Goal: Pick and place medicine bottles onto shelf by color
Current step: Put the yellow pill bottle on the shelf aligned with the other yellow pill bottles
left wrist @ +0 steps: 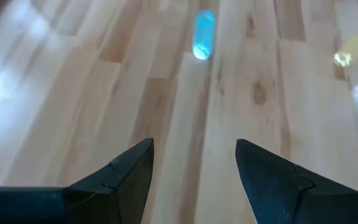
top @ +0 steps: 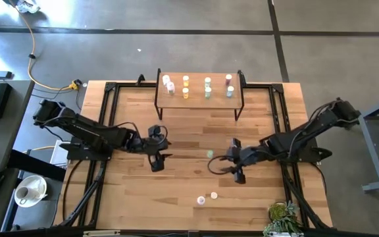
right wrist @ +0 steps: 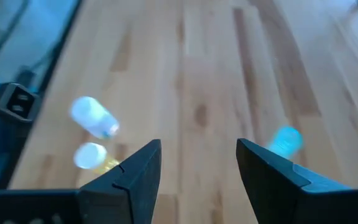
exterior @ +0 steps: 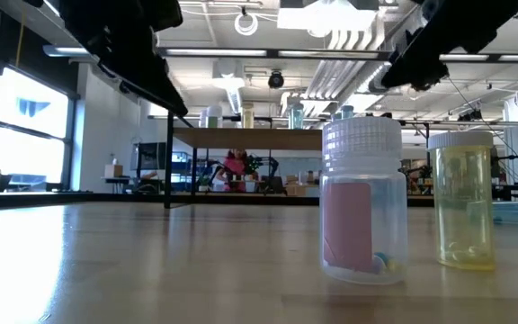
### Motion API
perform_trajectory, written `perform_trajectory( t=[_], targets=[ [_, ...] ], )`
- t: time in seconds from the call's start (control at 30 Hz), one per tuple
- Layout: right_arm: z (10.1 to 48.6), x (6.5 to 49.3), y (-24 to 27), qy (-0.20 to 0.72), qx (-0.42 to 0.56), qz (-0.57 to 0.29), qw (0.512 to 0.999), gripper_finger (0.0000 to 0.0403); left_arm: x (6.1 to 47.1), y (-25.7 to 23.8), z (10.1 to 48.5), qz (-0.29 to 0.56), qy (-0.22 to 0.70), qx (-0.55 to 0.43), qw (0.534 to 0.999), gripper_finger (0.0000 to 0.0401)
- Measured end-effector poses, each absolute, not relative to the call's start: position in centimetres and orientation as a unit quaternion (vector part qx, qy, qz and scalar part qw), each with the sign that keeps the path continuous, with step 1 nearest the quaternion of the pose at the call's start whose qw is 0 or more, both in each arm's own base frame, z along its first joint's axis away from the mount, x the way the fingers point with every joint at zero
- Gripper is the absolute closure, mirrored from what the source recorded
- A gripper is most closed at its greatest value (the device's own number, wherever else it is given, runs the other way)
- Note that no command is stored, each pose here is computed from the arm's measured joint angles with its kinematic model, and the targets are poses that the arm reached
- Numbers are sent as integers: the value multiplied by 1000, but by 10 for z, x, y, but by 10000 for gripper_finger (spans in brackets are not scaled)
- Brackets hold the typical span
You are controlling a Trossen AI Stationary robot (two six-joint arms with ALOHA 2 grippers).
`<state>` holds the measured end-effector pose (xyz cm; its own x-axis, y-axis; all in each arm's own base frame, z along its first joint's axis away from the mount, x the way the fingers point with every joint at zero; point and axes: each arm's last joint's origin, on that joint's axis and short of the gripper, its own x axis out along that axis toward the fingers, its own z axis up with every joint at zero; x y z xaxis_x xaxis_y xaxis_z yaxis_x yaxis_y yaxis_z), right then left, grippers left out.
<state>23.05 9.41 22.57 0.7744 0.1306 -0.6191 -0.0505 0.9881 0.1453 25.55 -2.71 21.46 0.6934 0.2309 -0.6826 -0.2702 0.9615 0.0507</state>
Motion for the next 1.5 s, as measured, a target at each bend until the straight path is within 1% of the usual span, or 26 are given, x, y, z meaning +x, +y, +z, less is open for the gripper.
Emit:
perform_trajectory(
  t=[0.2,0.53,0.83,1.13,1.3,1.5],
  targets=[
    [226,226,114,323,49,88,941,203,259,-42,207,113,378,-15,919,185],
    [200,229,152,335,28,137,932,203,264,-52,198,100,381,-11,919,185],
    [170,228,172,371,24,104,922,203,268,-53,202,100,355,-27,929,185],
    [143,237,188,366,27,109,924,203,268,-52,202,101,354,-27,929,185],
    [124,242,190,370,13,86,925,203,268,-52,202,101,353,-27,930,185],
    [109,248,195,364,19,93,927,203,268,-52,202,101,352,-27,930,185]
  ],
)
